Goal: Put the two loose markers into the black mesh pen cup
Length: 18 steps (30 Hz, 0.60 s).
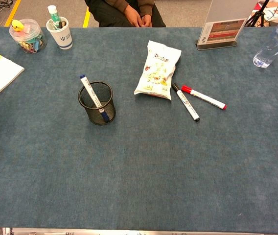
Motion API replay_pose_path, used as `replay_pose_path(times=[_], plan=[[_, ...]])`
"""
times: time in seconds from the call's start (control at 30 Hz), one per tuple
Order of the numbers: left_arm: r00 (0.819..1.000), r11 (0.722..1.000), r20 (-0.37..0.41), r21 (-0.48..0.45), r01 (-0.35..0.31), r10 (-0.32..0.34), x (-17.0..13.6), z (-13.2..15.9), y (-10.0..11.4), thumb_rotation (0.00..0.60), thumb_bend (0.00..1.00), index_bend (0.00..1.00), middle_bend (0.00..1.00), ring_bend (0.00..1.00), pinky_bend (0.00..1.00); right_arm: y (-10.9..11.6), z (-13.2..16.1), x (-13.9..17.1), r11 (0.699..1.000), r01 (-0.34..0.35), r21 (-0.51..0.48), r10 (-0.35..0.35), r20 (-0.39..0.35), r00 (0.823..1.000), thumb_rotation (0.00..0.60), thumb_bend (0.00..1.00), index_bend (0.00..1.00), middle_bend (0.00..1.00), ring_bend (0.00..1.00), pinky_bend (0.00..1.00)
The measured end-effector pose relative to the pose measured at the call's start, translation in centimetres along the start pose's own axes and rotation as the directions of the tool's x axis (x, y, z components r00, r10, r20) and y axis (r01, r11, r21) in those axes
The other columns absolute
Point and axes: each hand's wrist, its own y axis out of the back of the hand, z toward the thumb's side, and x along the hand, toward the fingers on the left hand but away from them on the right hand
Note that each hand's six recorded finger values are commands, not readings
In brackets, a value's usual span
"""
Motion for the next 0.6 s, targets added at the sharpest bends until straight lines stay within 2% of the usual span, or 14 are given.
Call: replay_pose_path(times=[0.23,0.37,0.6], plan=[[1.000,1.000,-0.001,0.001,0.013,-0.013,0.1,-0.2,-0.2,0.600,0.16,0.19,0.20,0.16,0.09,0.3,0.4,-0.4,1.000,0.019,-0.005,-0.019,-0.020,1.000,0.600,0.30,0.26,0.21,0.03,0.02],[1.000,1.000,0.008,-0.010,0.029,-0.029,0.2,-0.3,-0.4,0.600,0.16,0.19,0.19,0.16,0.09,1.0,0.8,-0.7,0.999,0.053,-0.005,-0.053,-0.038,0.998,0.600,0.30,0.26,0.21,0.03,0.02],[0.992,0.992,0.045,-0.039,0.119,-0.117,1.0,-0.6,-1.8,0.600,0.16,0.19,0.19,0.16,0.09,1.6,1.3,-1.4,0.997,0.078,0.004,-0.078,-0.051,0.996,0.600,0.30,0.26,0.21,0.03,0.02]])
